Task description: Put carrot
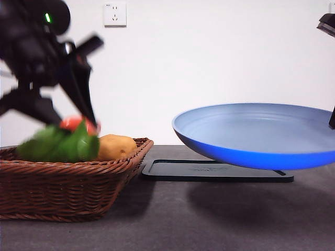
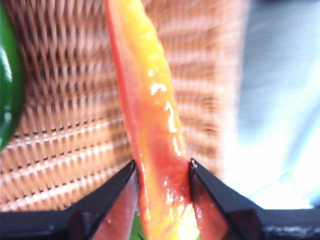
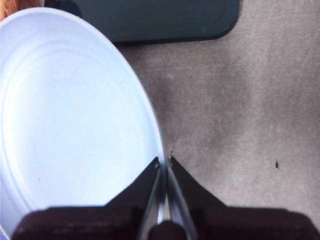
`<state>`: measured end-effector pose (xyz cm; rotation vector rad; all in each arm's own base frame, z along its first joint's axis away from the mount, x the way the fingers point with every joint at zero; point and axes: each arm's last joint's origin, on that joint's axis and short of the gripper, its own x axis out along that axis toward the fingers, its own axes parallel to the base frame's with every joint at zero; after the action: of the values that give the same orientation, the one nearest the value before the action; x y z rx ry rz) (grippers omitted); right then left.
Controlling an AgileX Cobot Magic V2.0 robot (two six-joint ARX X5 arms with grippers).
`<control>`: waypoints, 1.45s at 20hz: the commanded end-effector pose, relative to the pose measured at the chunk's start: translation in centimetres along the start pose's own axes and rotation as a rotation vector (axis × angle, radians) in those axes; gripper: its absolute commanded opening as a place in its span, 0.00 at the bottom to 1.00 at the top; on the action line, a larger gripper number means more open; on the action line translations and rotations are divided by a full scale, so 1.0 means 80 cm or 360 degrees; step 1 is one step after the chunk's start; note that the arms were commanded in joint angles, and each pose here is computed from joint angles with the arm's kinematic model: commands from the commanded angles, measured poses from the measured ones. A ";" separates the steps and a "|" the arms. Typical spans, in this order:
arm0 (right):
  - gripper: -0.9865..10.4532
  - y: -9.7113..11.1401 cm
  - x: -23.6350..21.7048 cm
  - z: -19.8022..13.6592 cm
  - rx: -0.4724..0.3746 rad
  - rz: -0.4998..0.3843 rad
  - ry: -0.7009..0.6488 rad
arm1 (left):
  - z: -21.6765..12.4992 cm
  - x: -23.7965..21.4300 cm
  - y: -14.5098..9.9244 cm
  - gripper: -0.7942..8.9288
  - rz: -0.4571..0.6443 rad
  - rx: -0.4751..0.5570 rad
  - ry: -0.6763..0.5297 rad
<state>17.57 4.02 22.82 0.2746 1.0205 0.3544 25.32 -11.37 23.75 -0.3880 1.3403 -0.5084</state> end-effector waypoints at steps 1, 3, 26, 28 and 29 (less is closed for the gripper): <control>0.09 0.003 0.000 0.005 0.0005 0.0028 -0.0013 | 0.004 -0.034 -0.025 0.21 -0.0168 0.0162 -0.0137; 0.09 0.006 0.001 0.004 0.0020 0.0039 -0.0002 | 0.003 -0.056 -0.049 0.21 -0.0388 0.0302 -0.0209; 0.09 0.041 0.020 -0.009 -0.0012 0.0150 0.0166 | -0.069 0.091 -0.167 0.37 -0.0124 0.1061 0.0072; 0.09 0.041 0.020 -0.009 -0.0012 0.0149 0.0166 | -0.068 0.090 -0.168 0.38 -0.0140 0.1064 0.0060; 0.09 0.041 0.020 -0.009 0.0000 0.0147 0.0168 | -0.067 0.087 -0.168 0.38 -0.0142 0.1062 0.0050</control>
<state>16.96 7.46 22.20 0.2949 1.1227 0.4519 19.46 -25.86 24.12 0.1029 1.1247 -0.9754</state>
